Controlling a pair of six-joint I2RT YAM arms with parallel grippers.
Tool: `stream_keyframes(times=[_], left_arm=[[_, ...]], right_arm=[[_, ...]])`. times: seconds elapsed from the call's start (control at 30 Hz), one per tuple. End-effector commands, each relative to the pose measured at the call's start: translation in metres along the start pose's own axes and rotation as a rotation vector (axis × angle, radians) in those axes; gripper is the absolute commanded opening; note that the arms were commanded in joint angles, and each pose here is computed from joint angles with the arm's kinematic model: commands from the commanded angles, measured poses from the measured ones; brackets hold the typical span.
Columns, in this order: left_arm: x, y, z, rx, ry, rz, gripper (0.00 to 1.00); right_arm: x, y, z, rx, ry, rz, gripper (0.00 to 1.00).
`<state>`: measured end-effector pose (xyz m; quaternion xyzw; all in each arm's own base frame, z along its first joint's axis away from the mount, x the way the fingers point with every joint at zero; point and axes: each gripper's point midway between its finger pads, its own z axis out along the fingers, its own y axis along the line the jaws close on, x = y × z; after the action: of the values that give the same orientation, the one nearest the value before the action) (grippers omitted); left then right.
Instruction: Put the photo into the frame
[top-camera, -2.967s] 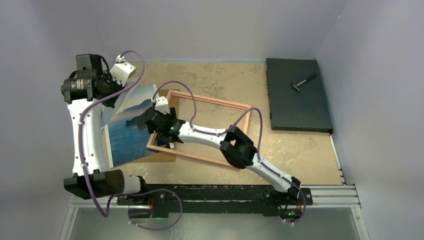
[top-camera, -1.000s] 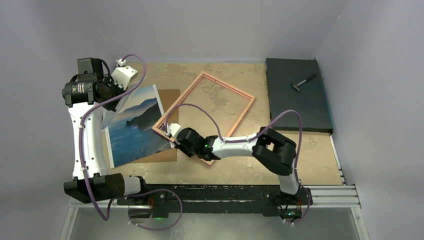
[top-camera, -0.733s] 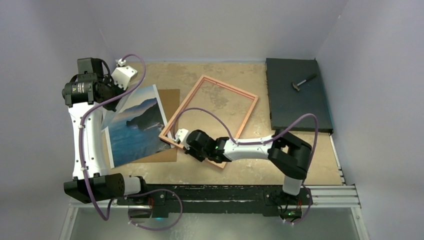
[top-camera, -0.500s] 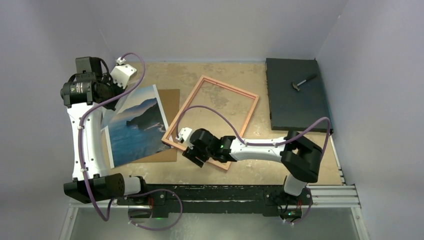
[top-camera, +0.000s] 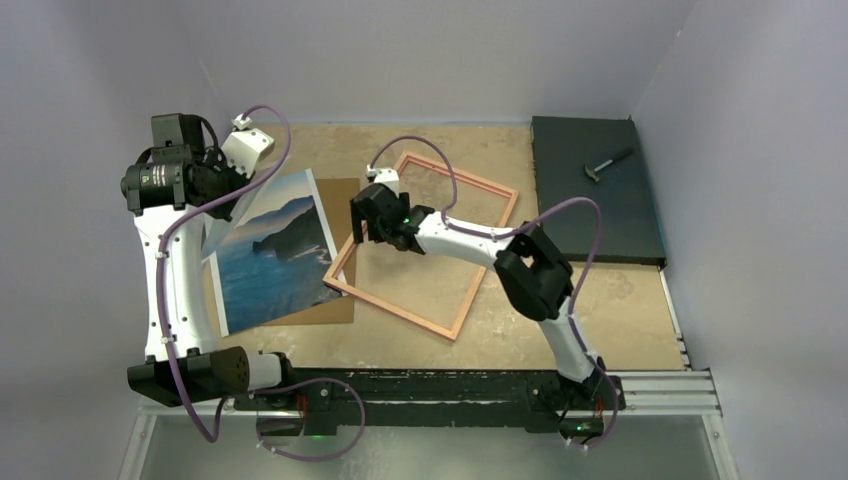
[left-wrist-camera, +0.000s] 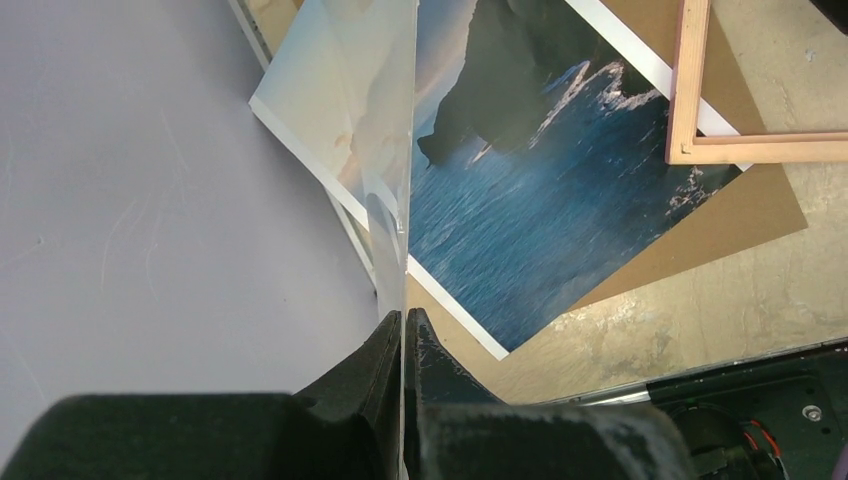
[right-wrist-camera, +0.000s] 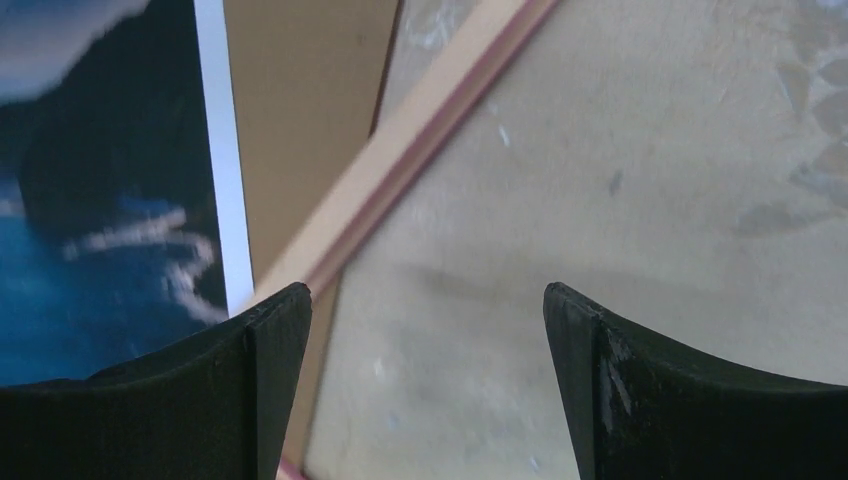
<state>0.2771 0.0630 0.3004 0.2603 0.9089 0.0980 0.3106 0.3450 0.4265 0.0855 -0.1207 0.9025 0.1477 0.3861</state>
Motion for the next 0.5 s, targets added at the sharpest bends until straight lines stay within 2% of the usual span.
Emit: stream_keyframes(times=[0.0,0.3,0.47], left_arm=[[-0.006,0.001,-0.009,-0.006,-0.034,-0.01,0.0],[-0.007,0.0,-0.009,-0.005,-0.038,-0.01,0.0],[-0.007,0.0,-0.008,-0.004,-0.04,-0.01,0.0]], right_arm=[[-0.037,0.008,0.022,0.063,-0.07,0.235,0.88],[-0.043,0.016,0.072,0.079,-0.083,0.266,0.86],[-0.038,0.013,0.086,0.105,-0.082,0.209,0.75]])
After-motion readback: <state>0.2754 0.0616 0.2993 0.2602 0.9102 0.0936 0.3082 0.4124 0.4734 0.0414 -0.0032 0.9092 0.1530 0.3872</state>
